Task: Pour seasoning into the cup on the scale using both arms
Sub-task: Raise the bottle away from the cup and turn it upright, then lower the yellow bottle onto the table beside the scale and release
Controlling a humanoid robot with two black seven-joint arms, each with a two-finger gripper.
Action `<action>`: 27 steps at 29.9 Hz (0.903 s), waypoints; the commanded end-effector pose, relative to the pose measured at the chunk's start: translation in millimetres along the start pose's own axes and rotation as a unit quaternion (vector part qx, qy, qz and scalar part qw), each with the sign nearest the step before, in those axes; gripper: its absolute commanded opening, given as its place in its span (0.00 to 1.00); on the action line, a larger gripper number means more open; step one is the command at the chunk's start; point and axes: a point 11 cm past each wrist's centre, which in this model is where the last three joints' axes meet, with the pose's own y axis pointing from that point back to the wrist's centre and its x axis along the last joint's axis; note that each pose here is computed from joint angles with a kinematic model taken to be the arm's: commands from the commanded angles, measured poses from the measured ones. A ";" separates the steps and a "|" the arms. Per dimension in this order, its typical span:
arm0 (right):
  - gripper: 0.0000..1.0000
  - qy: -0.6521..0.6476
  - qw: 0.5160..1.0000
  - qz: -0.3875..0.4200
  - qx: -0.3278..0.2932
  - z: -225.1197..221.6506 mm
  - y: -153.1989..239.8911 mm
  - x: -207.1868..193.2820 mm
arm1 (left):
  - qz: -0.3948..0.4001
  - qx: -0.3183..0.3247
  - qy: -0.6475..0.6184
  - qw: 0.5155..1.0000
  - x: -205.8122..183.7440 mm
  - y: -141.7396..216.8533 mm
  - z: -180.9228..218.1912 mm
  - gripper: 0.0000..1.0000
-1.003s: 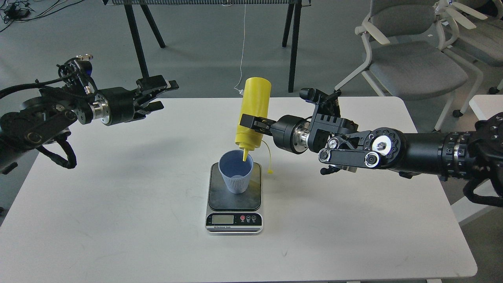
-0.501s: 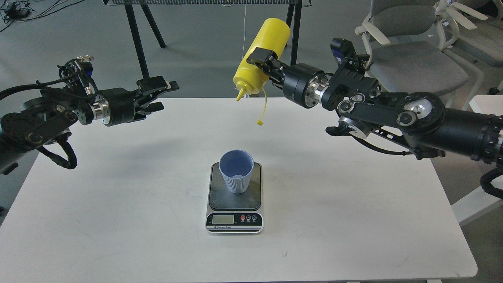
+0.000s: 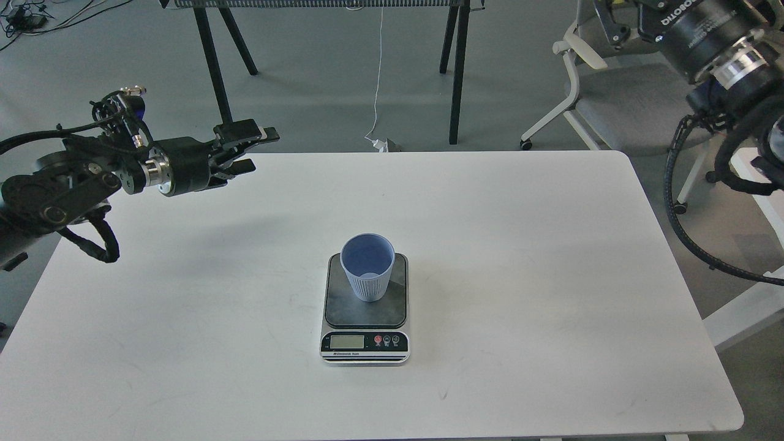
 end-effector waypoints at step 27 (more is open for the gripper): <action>0.05 -0.259 0.929 0.262 -0.034 197.9 202.0 136.6 | -0.008 -0.002 0.001 1.000 -6.3 -5.5 0.7 0.99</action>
